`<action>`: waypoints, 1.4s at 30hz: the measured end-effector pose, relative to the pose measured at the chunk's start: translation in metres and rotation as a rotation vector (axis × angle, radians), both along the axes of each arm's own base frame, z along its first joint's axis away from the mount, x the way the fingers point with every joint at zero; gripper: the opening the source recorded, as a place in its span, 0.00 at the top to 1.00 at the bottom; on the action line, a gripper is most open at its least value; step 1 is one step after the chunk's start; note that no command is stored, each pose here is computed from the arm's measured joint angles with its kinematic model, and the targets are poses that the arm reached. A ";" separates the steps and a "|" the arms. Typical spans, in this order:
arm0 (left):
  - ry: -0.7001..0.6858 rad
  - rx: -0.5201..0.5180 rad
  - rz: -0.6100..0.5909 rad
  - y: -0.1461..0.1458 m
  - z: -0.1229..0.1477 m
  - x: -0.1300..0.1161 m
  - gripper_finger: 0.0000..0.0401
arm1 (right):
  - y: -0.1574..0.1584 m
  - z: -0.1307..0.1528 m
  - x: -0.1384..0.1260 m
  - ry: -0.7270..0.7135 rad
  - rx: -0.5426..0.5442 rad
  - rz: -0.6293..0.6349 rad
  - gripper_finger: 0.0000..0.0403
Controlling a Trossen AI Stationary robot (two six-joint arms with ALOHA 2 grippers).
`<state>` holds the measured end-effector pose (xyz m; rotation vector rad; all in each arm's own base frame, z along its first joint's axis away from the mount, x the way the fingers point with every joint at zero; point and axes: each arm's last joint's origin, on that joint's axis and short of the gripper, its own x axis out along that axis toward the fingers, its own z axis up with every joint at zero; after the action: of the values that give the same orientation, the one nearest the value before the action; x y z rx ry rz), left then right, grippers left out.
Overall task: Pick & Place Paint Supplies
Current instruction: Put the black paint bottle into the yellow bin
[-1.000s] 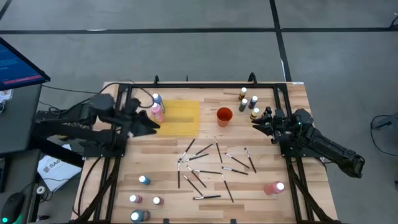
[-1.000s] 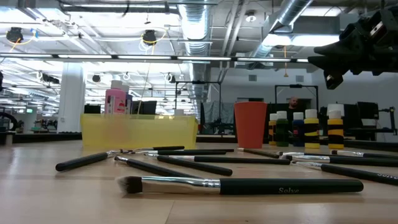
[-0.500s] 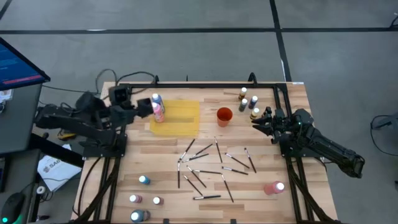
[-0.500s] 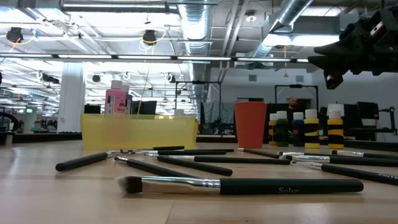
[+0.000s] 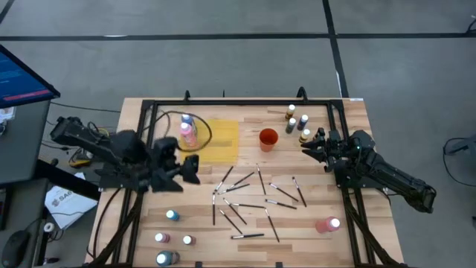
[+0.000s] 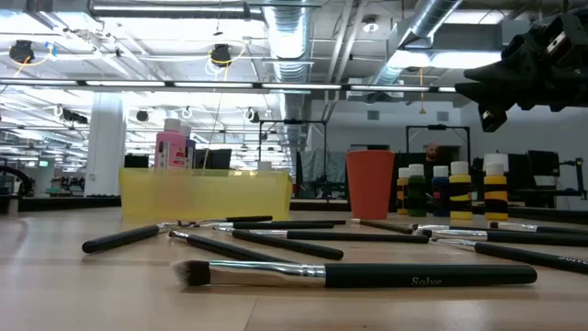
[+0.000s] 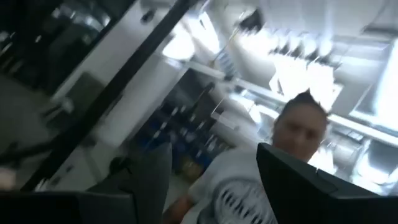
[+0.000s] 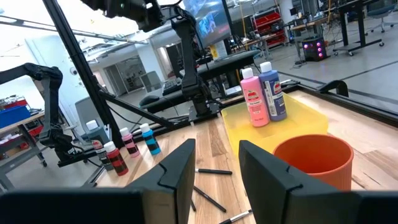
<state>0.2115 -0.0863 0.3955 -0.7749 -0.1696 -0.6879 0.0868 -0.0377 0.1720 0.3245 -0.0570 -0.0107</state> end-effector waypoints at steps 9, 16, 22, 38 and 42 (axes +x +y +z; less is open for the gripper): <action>0.197 0.081 0.019 -0.031 -0.020 -0.008 0.44 | 0.000 0.000 0.000 0.000 0.000 0.000 0.70; 0.224 0.103 0.079 -0.054 -0.008 -0.025 0.49 | 0.000 0.000 0.000 0.000 0.000 0.000 0.70; 0.241 0.054 0.107 -0.075 0.013 -0.036 0.52 | 0.000 0.000 0.000 0.000 0.000 0.000 0.70; 0.457 0.143 0.173 -0.146 0.035 -0.027 0.57 | 0.000 0.000 0.000 0.000 0.000 0.000 0.70; 0.553 0.228 0.179 -0.159 0.014 -0.026 0.59 | 0.000 0.000 0.000 -0.001 0.000 0.000 0.70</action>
<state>0.1850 -0.2449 0.4099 -0.6938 0.3346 -0.2976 0.0868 -0.0377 0.1721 0.3245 -0.0575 -0.0106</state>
